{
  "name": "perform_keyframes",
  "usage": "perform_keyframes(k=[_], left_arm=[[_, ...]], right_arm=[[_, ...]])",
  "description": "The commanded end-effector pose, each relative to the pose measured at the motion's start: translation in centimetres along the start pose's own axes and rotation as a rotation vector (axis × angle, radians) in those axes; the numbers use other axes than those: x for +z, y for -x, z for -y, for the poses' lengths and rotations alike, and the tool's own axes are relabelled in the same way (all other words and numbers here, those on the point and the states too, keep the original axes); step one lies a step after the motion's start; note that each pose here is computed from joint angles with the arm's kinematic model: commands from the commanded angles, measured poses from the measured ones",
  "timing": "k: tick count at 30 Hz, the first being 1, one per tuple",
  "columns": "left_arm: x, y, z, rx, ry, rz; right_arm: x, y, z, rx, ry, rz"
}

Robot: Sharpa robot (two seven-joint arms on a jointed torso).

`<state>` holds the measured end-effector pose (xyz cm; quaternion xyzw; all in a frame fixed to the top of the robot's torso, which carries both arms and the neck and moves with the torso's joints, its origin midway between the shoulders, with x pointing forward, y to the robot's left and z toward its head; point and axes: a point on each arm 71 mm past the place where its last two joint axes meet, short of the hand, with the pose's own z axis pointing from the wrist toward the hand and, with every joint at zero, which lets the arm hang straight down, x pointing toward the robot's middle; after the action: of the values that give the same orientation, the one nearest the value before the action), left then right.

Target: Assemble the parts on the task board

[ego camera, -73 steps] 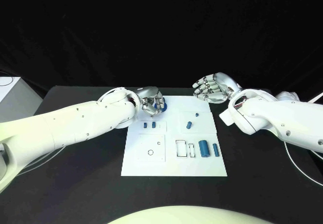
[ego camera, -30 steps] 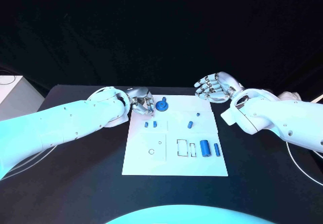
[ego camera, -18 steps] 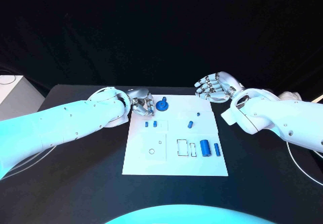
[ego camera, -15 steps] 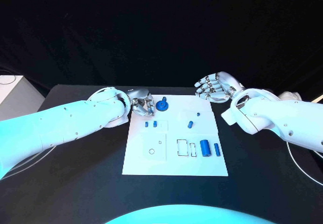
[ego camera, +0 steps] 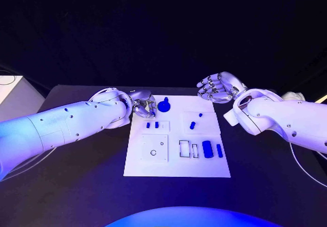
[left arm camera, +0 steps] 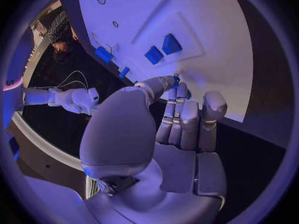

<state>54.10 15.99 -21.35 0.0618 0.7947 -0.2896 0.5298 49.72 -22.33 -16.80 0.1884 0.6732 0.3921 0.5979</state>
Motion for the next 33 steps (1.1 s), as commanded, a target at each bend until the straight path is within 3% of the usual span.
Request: perform_keyframes(k=[1,33], left_arm=[[0.05,-0.29,0.12,0.003,0.002,-0.029],[0.45,-0.42,0.01,0.006,0.020,-0.029]], right_arm=[[0.00,-0.12,-0.14,-0.005,0.015,-0.011],[-0.03,-0.13,-0.16,-0.006,0.016,-0.012]])
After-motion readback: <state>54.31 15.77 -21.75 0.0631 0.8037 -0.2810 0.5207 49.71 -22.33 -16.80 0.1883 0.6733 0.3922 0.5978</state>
